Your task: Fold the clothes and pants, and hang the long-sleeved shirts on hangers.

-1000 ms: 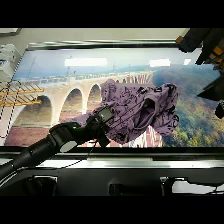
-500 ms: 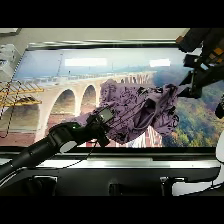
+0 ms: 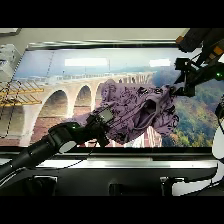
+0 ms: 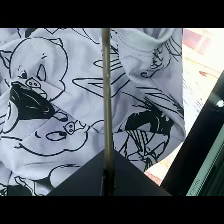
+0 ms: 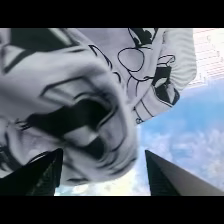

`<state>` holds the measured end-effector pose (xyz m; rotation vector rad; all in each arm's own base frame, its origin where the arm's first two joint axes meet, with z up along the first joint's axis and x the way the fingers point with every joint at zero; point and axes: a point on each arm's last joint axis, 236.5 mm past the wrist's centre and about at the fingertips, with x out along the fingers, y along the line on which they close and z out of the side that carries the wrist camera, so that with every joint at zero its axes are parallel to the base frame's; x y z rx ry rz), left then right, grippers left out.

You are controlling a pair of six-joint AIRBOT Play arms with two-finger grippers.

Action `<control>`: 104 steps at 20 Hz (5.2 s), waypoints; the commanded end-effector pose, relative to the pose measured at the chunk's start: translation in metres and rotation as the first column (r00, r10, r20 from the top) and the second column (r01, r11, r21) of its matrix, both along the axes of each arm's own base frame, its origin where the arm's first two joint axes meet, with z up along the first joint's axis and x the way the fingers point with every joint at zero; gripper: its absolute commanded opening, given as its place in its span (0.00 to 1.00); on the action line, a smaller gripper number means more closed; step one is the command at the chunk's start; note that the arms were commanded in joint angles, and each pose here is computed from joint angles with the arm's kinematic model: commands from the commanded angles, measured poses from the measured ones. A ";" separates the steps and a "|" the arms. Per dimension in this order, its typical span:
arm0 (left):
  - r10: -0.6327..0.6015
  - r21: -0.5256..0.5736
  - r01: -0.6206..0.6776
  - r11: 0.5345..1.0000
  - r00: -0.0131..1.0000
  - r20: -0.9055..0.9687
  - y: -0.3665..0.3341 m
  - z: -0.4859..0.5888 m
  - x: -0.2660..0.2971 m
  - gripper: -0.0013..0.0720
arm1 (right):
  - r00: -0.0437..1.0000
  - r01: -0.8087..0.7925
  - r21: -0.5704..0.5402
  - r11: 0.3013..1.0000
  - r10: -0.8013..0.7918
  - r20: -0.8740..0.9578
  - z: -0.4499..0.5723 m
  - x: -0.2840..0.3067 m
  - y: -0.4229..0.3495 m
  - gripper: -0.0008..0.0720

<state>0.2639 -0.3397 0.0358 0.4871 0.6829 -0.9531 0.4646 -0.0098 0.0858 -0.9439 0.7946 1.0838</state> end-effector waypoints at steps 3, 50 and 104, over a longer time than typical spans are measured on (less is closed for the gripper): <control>-0.001 -0.002 0.001 1.000 1.000 0.002 0.000 0.001 0.000 0.04 | 0.999 -0.034 0.061 0.998 0.033 0.003 0.000 0.002 0.017 0.86; 0.335 -0.400 -0.733 0.550 0.632 -0.699 0.014 0.095 0.095 0.81 | 0.926 0.345 0.440 0.829 -0.378 -0.013 0.218 -0.133 0.160 0.06; 0.607 -0.554 -0.715 0.427 0.680 -0.411 0.202 0.166 0.226 0.05 | 0.956 0.257 0.513 0.819 -0.295 -0.009 0.242 -0.163 0.180 0.06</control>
